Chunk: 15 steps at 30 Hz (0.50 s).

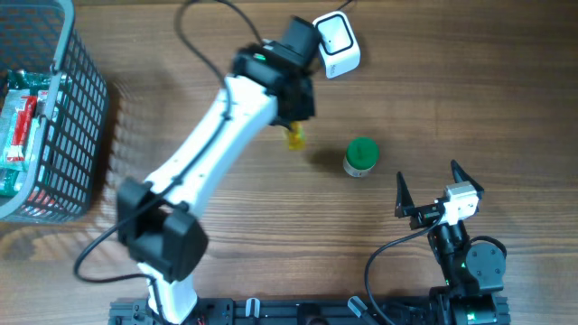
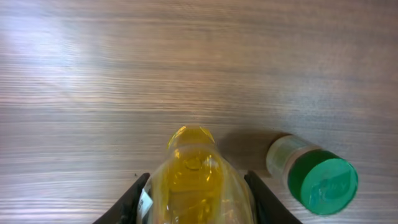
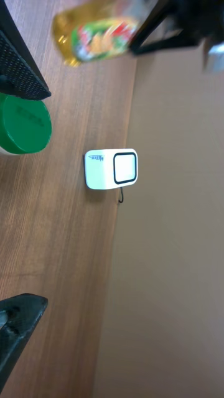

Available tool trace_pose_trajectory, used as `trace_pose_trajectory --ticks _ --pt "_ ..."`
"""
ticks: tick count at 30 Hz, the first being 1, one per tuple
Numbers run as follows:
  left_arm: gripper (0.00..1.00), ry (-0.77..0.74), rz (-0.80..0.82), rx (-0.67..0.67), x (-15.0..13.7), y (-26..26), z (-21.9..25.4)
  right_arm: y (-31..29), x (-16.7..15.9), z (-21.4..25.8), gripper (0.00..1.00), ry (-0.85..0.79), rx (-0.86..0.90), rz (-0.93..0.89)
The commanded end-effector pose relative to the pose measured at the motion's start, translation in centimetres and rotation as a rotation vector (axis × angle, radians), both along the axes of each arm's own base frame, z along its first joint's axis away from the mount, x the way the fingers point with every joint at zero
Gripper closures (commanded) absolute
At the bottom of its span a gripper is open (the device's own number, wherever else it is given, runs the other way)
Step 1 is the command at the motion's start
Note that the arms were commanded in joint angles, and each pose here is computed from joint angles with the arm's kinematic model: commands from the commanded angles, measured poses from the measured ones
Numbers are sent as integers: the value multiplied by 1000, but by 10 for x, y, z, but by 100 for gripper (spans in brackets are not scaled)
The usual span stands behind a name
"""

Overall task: Scan the item barcode
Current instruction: 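Lift the yellow bottle and carry it under the scanner window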

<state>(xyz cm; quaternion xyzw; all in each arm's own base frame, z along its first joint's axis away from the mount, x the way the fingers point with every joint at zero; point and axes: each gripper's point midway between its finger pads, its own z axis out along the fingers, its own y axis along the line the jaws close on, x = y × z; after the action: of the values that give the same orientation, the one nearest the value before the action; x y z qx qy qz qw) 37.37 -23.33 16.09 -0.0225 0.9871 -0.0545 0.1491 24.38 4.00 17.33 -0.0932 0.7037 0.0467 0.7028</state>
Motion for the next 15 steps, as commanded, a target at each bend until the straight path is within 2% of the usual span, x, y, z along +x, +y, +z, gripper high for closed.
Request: trace_pose_trajectory --ticks 1,6,9,15 --pt "69 -33 2 42 -1 -28 -18 1 0 1 0 -7 -5 8" --pt "69 -56 -39 48 -4 -55 -33 1 0 1 0 -7 -5 7" --pt "69 -100 -4 102 1 -53 -38 1 0 1 0 -7 -5 8" --pt "68 -100 -17 116 -1 -59 -46 1 0 1 0 -7 -5 8"
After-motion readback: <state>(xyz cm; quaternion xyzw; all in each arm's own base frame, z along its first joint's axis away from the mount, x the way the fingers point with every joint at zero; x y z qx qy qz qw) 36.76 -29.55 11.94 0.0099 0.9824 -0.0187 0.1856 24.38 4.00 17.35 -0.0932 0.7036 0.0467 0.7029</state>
